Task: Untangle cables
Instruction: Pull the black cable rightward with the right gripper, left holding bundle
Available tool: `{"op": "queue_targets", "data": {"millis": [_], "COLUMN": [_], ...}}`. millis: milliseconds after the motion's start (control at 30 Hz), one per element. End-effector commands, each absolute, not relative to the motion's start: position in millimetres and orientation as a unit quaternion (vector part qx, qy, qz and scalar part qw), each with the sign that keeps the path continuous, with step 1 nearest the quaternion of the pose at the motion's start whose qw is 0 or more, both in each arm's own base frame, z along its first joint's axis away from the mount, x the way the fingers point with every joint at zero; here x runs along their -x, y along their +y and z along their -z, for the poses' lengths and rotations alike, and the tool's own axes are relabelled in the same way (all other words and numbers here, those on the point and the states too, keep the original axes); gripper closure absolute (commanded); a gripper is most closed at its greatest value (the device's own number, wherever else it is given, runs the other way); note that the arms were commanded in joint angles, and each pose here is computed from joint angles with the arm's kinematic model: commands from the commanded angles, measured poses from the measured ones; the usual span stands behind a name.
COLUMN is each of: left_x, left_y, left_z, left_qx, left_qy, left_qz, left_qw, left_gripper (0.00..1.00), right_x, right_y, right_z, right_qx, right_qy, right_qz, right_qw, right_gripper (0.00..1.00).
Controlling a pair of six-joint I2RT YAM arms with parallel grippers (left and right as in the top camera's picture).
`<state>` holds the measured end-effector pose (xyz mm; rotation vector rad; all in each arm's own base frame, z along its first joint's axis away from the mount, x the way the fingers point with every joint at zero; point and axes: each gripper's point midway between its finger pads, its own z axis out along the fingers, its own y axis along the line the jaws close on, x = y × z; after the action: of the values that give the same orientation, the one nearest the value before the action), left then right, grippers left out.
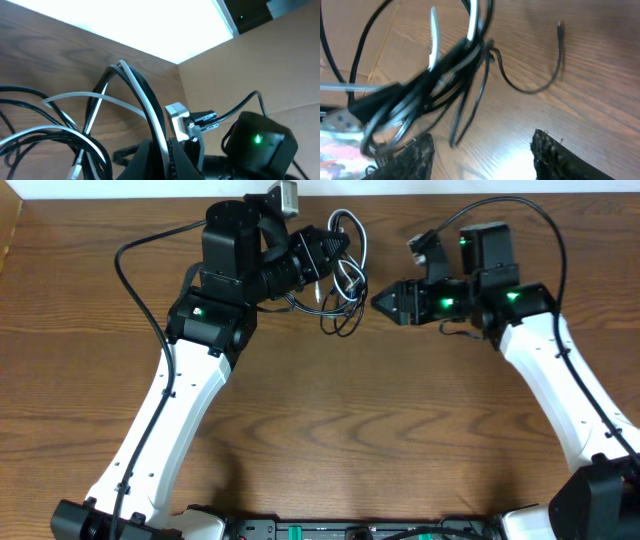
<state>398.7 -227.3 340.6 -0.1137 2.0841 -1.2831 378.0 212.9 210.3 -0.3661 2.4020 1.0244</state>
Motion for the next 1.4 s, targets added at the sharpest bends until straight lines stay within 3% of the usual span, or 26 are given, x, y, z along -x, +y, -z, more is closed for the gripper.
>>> {"op": "queue_targets", "data": {"millis": [0,233,267,300,333,367,600,1100,1367], "left_x": [-400.3,-401.7,-401.8,-402.0,-402.1,-402.1,-411.8,-431.5,-419.6], "left_y": [-227.5,-227.8,-227.8,-227.8,-227.9,-227.9,-206.7,-50.7,-44.3], "left_z": [-351.0,-355.6,-355.8,-356.4,-356.9,-356.9,-359.2,-412.3,-394.4], "left_qx": [0.067,0.076,0.075,0.075,0.074,0.074,0.092,0.191,0.134], "left_qy": [0.789,0.782,0.782,0.781,0.781,0.781,0.777,0.718,0.754], "left_qz": [0.515,0.524,0.524,0.525,0.525,0.525,0.518,0.459,0.428], "left_qw": [0.328,0.328,0.328,0.329,0.33,0.33,0.344,0.487,0.48], "left_gripper": [0.92,0.93,0.92,0.93,0.93,0.93,0.92,0.93,0.93], "right_x": [-385.9,-413.1,-415.7,-419.1,-425.1,-429.5,-446.4,-386.3,-364.2], "right_y": [220.7,223.5,222.5,218.3,208.9,200.8,136.5,-14.4,-63.3], "right_z": [-201.4,-163.2,-154.6,-145.9,-134.5,-127.6,-102.6,-35.6,-32.1], "right_qx": [0.114,0.103,0.098,0.087,0.065,0.048,-0.034,-0.205,-0.275], "right_qy": [0.893,0.911,0.915,0.921,0.93,0.935,0.953,0.968,0.954], "right_qz": [-0.357,-0.296,-0.291,-0.279,-0.257,-0.241,-0.176,-0.073,-0.078], "right_qw": [0.25,0.267,0.261,0.257,0.255,0.254,0.244,0.123,0.092], "right_gripper": [0.43,0.49,0.62,0.84,0.96,0.99,0.99,0.99,0.99]}}
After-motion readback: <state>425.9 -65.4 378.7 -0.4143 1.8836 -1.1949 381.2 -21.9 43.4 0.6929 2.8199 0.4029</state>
